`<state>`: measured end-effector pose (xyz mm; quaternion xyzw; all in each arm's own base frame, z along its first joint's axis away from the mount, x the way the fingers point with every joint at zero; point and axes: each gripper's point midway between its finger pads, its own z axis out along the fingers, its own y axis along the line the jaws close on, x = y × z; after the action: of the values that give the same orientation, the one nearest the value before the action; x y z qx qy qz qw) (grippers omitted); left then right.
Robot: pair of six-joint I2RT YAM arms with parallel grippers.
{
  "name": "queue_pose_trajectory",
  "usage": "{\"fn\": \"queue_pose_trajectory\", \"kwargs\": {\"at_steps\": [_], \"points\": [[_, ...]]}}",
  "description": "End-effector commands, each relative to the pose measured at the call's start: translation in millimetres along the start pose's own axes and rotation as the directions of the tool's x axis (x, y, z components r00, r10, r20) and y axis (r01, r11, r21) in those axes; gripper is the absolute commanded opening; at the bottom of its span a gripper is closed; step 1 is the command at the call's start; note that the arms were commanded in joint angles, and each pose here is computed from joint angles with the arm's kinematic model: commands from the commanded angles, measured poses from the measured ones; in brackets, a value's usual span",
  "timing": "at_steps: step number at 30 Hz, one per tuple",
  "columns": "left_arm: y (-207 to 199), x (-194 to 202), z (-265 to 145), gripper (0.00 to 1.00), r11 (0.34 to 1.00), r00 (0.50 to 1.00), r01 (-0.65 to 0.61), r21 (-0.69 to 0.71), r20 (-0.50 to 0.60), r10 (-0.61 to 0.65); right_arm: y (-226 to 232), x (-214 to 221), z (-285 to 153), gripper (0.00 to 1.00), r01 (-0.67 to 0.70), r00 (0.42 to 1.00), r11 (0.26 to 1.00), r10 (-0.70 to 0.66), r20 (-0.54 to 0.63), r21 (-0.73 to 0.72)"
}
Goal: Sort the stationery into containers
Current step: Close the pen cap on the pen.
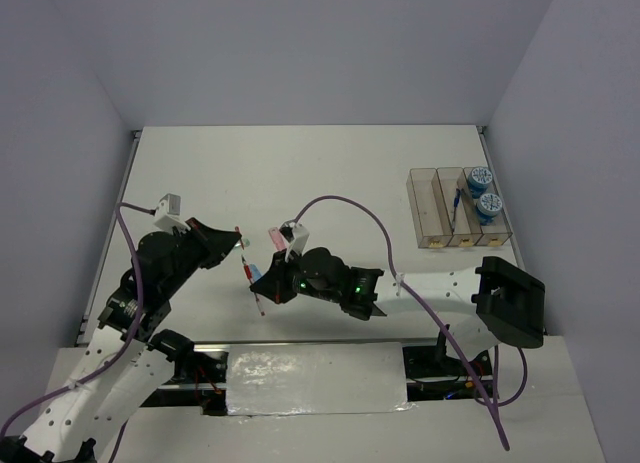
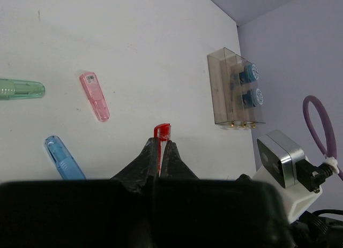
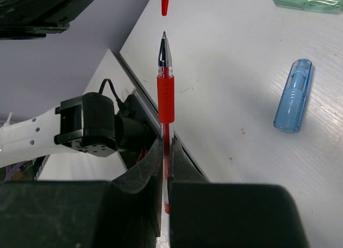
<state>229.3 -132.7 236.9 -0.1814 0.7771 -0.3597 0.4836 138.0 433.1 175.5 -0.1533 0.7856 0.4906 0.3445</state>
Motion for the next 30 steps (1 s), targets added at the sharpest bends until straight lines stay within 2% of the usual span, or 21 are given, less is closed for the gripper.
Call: {"fn": "queue_pose_trajectory", "kwargs": {"at_steps": [1, 30], "points": [[-11, -4, 1, 0.0, 0.998, 0.999, -0.027, 0.063, 0.022, 0.026, 28, -26, -4, 0.0, -0.005, 0.996, 0.997, 0.012, 0.087, -0.082], [-3, 3, 5, 0.0, 0.998, 0.999, -0.032, 0.046, 0.004, 0.032, 17, -50, -3, 0.0, 0.036, 0.99, 0.999, -0.034, 0.133, -0.01]]}}
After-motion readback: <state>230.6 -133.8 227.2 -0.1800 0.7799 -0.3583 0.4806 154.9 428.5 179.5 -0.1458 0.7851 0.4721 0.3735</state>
